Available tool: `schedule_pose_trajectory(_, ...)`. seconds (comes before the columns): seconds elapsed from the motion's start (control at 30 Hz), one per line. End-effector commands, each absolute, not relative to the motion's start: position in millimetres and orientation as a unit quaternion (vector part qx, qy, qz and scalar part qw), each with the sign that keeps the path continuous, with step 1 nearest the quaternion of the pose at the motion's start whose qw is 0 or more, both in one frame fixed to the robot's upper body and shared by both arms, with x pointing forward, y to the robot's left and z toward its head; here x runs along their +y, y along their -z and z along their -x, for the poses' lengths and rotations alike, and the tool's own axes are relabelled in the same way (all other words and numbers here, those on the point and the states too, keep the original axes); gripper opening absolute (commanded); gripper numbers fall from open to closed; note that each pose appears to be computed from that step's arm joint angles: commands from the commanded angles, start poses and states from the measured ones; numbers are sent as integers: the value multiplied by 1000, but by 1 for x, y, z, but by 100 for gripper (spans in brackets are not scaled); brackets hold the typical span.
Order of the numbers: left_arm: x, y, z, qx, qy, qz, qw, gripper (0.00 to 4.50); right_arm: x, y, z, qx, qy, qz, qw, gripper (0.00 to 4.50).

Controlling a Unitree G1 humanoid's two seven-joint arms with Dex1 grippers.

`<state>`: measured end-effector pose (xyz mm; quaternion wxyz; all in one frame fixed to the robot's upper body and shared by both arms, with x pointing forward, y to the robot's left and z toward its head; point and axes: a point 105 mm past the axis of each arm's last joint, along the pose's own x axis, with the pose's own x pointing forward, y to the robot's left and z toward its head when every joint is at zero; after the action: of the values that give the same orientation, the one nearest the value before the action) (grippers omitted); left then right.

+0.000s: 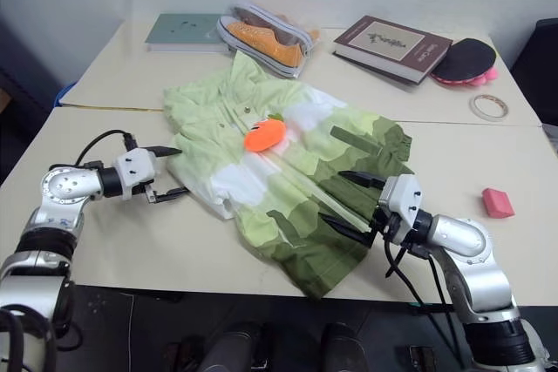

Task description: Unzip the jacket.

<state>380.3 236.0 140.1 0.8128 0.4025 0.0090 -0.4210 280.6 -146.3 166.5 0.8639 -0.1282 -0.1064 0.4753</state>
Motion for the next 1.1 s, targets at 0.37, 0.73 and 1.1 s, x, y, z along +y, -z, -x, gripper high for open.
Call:
schedule_pose_trajectory(0.37,170,-87,-320,69,663,-265,697,115,-167,-203,-283,-177,-397,127,892,450)
schedule_pose_trajectory(0.73,76,-132,-216,36,721,2,692,3,-209,-200,-266,-97,-405,196,888,450)
schedule_pose_trajectory(1.1,105,-105,-211,107,678,-77,723,67,-181,-189,-268,-46,-487,135,862,450)
